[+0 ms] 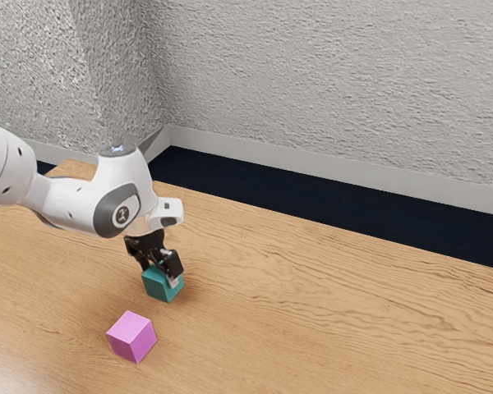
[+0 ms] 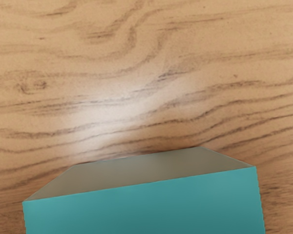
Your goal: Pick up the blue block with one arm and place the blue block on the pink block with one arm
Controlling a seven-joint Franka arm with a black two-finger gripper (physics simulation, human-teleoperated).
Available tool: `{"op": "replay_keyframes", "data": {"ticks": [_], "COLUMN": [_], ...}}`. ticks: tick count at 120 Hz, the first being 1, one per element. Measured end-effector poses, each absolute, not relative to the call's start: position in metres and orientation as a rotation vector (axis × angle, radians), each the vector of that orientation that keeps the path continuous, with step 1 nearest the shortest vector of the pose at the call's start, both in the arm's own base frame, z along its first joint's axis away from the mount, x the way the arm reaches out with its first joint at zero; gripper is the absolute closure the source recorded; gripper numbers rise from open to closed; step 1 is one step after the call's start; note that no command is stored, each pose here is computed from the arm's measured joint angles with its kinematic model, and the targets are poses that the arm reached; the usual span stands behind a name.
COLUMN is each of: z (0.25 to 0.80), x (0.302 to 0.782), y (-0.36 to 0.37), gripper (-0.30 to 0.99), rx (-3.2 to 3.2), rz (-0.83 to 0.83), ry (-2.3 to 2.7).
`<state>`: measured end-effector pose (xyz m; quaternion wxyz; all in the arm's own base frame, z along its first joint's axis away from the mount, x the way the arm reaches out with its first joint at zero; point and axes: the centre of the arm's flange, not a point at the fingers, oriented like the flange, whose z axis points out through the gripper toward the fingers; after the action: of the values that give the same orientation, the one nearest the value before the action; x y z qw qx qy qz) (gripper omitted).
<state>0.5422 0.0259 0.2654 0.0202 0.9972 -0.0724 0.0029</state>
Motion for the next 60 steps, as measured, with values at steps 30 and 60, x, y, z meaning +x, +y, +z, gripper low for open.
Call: {"op": "replay_keyframes", "data": {"ticks": [30,60], "z": [0.262,0.2606], "x": [0.5428,0.5417], "y": [0.0249,0.0248], "gripper": [0.0,0.0], "rx": [3.093,3.093], "rz": [0.014,0.008], "ry": [-0.222,-0.197]}}
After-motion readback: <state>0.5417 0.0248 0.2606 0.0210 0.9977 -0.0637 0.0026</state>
